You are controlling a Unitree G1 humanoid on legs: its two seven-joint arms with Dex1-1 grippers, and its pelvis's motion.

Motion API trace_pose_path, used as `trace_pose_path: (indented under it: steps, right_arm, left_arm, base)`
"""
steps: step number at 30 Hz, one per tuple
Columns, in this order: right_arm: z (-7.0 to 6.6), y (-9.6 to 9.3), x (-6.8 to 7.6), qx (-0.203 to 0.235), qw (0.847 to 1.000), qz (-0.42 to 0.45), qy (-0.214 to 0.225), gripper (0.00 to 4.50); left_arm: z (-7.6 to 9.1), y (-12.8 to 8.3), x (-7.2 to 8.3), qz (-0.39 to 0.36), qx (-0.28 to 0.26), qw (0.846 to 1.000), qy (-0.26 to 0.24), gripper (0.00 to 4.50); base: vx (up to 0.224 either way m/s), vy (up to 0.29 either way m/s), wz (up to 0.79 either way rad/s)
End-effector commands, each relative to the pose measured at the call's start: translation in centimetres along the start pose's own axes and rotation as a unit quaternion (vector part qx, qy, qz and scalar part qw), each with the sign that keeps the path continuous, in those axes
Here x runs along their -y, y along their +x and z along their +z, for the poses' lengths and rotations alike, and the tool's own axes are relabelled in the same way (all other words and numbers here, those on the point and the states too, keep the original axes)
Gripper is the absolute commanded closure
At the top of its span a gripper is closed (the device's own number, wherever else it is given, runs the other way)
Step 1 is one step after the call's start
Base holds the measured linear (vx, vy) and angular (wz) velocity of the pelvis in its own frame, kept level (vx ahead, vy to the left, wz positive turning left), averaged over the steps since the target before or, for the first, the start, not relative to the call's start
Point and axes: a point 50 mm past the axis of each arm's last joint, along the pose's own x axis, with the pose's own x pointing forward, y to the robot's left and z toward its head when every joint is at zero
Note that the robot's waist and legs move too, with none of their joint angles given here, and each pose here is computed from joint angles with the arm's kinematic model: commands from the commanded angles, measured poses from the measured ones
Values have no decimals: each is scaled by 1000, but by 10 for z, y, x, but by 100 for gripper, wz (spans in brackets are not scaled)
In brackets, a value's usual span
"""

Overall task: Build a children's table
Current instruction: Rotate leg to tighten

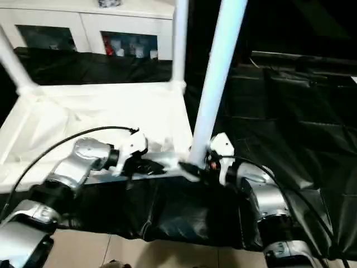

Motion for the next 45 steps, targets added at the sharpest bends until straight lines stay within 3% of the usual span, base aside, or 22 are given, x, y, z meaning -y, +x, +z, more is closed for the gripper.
trace_pose_path:
  steps: [1, 14, 21, 24, 25, 28, 33, 34, 38, 39, 42, 43, 45]
  right_arm:
    - [-10, 5, -11, -32, 997, 62, 16, 161]
    - [-9, 7, -22, -34, 991, 126, 23, 189]
    - [-18, 9, -33, -31, 989, 136, 46, 189]
    - [-18, 15, -31, -16, 993, 101, 53, 189]
    - [-20, 24, -25, -8, 998, 22, 60, 189]
    - [-23, 34, -18, -7, 996, -62, 69, 194]
    - [-24, 54, -19, 7, 981, -161, 105, 195]
    - [-20, 65, -22, 18, 976, -185, 117, 195]
    - [-10, 83, -29, 32, 976, -187, 112, 195]
    - [-7, 86, -30, 36, 977, -183, 107, 139]
    - [-2, 86, -30, 47, 978, -176, 105, 119]
    - [0, 82, -28, 49, 979, -171, 97, 88]
    - [-1, 74, -23, 34, 982, -170, 78, 80]
  left_arm:
    - [19, 3, 3, -32, 31, 998, 37, 450]
    - [16, -3, 7, -55, 33, 998, 24, 450]
    - [16, 5, 6, -23, 57, 998, 5, 450]
    - [18, 8, 3, 6, 57, 998, 15, 450]
    - [23, 18, -6, 75, 55, 996, 17, 450]
    - [28, 30, -11, 116, 53, 992, 10, 450]
    - [40, 53, -7, 130, 65, 989, -10, 450]
    - [47, 61, -6, 130, 74, 989, -12, 450]
    - [53, 65, -6, 122, 83, 989, -8, 450]
    - [52, 65, -5, 116, 81, 990, -6, 450]
    - [47, 61, -5, 103, 72, 992, -5, 450]
    - [45, 59, -5, 100, 68, 993, -4, 450]
    - [41, 55, -5, 94, 60, 994, -4, 450]
  base:
    - [0, 0, 0]
    - [0, 0, 0]
    - [0, 0, 0]
    - [0, 0, 0]
    - [0, 0, 0]
    - [0, 0, 0]
    - [0, 0, 0]
    - [0, 0, 0]
    - [0, 0, 0]
    - [0, 0, 0]
    - [0, 0, 0]
    - [0, 0, 0]
    - [0, 0, 0]
